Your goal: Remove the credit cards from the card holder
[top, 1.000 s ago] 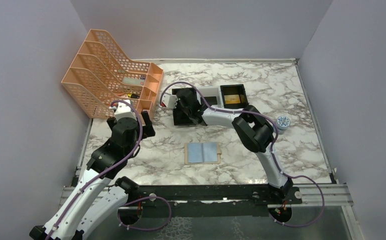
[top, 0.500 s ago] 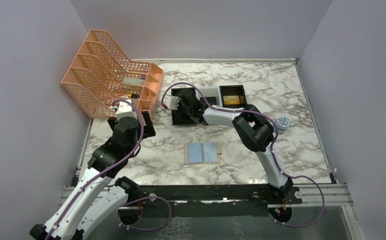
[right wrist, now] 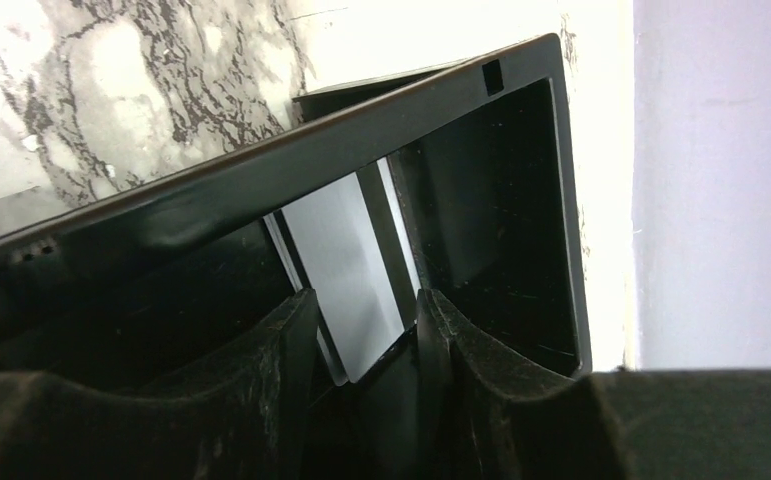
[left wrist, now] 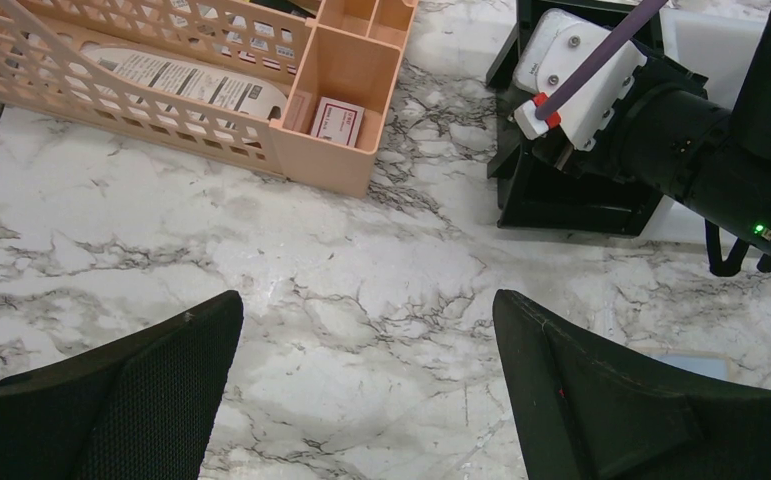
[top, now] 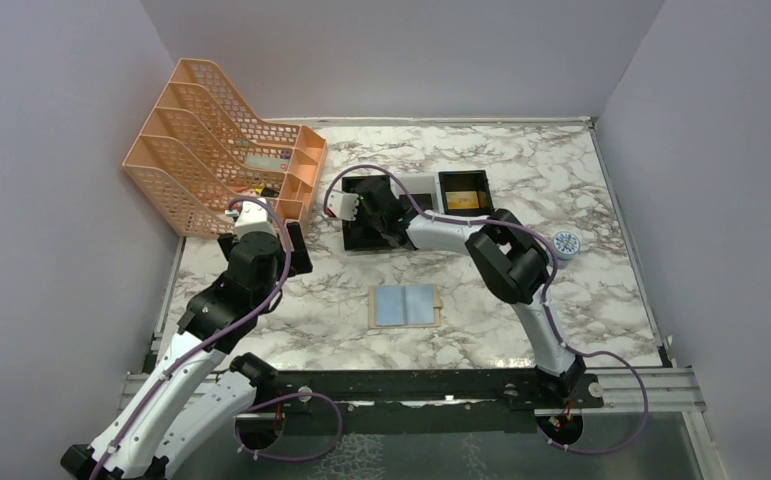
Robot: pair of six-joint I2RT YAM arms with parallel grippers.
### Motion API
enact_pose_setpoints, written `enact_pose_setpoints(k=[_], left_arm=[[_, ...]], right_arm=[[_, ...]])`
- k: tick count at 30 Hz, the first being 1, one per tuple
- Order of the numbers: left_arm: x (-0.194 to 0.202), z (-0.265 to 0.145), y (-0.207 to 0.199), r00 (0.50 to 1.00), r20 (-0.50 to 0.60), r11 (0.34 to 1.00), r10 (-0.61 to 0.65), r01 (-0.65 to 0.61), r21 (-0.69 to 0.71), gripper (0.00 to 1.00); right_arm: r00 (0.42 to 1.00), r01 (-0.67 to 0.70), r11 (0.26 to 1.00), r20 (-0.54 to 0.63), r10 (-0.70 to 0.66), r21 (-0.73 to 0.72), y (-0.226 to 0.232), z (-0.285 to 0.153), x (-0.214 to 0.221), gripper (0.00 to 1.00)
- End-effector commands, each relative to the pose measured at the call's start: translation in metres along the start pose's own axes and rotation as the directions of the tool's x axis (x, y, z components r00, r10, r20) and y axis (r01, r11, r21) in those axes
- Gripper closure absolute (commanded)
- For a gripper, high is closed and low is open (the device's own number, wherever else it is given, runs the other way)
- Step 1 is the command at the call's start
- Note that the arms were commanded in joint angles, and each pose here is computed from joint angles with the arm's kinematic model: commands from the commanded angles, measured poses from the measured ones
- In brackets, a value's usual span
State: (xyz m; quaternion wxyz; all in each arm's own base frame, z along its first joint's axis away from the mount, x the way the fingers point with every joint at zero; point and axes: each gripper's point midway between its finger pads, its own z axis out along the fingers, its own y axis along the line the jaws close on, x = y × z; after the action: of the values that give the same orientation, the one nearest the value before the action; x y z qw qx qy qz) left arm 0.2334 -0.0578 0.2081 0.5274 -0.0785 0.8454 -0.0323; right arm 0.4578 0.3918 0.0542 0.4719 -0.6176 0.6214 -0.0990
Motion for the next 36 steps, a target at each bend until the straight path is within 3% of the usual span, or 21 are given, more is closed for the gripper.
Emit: enact_pose_setpoints(k=[1, 11, 14, 17, 21, 27, 30, 36], left_arm=[[0.003, 0.001, -0.001, 1.000, -0.010, 1.000, 0.012, -0.012, 0.012, 0.01], [0.003, 0.001, -0.002, 1.000, -0.010, 1.000, 0.016, -0.016, 0.016, 0.01], [0.003, 0.001, -0.002, 1.000, -0.010, 1.000, 0.016, -0.016, 0.022, 0.01], [0.004, 0.001, -0.003, 1.000, -0.013, 1.000, 0.018, -0.017, 0.024, 0.01], [0.005, 0.002, -0.005, 1.000, -0.020, 0.999, 0.023, -0.022, 0.030, 0.01], [0.005, 0.003, -0.004, 0.999, -0.024, 0.999, 0.029, -0.028, 0.025, 0.01], [0.005, 0.003, -0.003, 0.999, -0.022, 0.999, 0.028, -0.028, 0.019, 0.01], [0.009, 0.006, -0.003, 0.999, -0.038, 0.999, 0.036, -0.036, 0.008, 0.01]], right_arm=[[0.997, -0.033, 0.999, 0.072, 0.034, -0.013, -0.011, -0.014, -0.018, 0.57], [0.953, -0.185, 0.983, 0.245, 0.181, -0.005, -0.040, -0.059, -0.059, 0.54], [0.881, -0.350, 0.937, 0.343, 0.325, 0.009, -0.055, -0.096, -0.071, 0.48], [0.744, -0.579, 0.815, 0.403, 0.533, -0.008, -0.060, -0.136, -0.066, 0.37], [0.505, -0.819, 0.561, 0.312, 0.804, -0.121, -0.032, -0.173, -0.045, 0.11], [0.283, -0.891, 0.321, 0.161, 0.946, -0.322, 0.028, -0.212, -0.035, 0.09], [0.254, -0.900, 0.269, 0.088, 0.963, -0.344, 0.046, -0.223, -0.028, 0.10], [0.213, -0.952, 0.191, -0.068, 0.975, -0.239, 0.089, -0.227, -0.002, 0.23]])
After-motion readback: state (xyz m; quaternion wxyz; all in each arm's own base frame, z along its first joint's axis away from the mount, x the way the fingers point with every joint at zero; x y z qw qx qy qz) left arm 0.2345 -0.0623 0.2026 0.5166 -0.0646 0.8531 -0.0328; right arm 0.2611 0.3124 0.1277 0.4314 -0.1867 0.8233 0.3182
